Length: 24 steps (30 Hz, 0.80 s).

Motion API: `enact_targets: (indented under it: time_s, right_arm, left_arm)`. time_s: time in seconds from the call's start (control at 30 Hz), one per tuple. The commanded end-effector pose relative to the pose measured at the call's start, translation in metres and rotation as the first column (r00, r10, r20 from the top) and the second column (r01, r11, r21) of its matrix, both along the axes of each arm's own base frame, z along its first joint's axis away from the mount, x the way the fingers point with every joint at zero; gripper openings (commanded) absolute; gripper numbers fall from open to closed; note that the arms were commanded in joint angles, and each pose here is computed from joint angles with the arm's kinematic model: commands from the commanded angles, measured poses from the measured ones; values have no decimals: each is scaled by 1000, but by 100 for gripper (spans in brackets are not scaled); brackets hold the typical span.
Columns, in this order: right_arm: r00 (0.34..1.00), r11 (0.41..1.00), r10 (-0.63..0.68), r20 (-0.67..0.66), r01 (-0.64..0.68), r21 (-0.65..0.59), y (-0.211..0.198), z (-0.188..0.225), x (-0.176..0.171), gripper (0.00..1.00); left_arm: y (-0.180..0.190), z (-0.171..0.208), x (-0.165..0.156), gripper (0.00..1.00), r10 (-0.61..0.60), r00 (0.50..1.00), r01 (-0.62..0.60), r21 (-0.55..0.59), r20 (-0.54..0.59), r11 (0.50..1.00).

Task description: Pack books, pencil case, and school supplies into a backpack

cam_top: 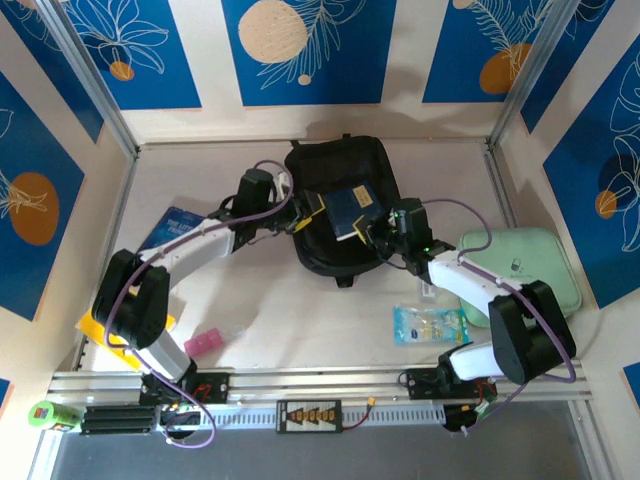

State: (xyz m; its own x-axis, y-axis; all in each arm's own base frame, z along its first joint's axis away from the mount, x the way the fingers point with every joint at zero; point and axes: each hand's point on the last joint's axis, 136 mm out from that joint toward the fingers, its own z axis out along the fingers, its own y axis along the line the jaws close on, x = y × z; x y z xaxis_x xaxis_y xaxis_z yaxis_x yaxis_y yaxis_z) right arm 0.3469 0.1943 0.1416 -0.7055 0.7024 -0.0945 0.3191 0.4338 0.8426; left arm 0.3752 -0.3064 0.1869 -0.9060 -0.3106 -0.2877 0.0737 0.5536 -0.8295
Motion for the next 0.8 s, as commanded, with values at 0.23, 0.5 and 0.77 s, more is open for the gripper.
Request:
enact_targets:
  time_s: [0.23, 0.5, 0.77]
  right_arm:
    - [999, 968, -17, -51, 3, -252, -57, 4, -28, 2]
    - [986, 972, 2, -165, -41, -232, -67, -18, -35, 2]
    - [974, 968, 86, -211, -132, -213, -50, -36, -15, 2]
  left_arm:
    - [-22, -79, 43, 62, -204, 977, 211, 302, -56, 930]
    - [-1, -130, 48, 60, -162, 976, 212, 462, -146, 861]
    - [57, -152, 10, 61, -61, 979, 160, 542, -196, 825]
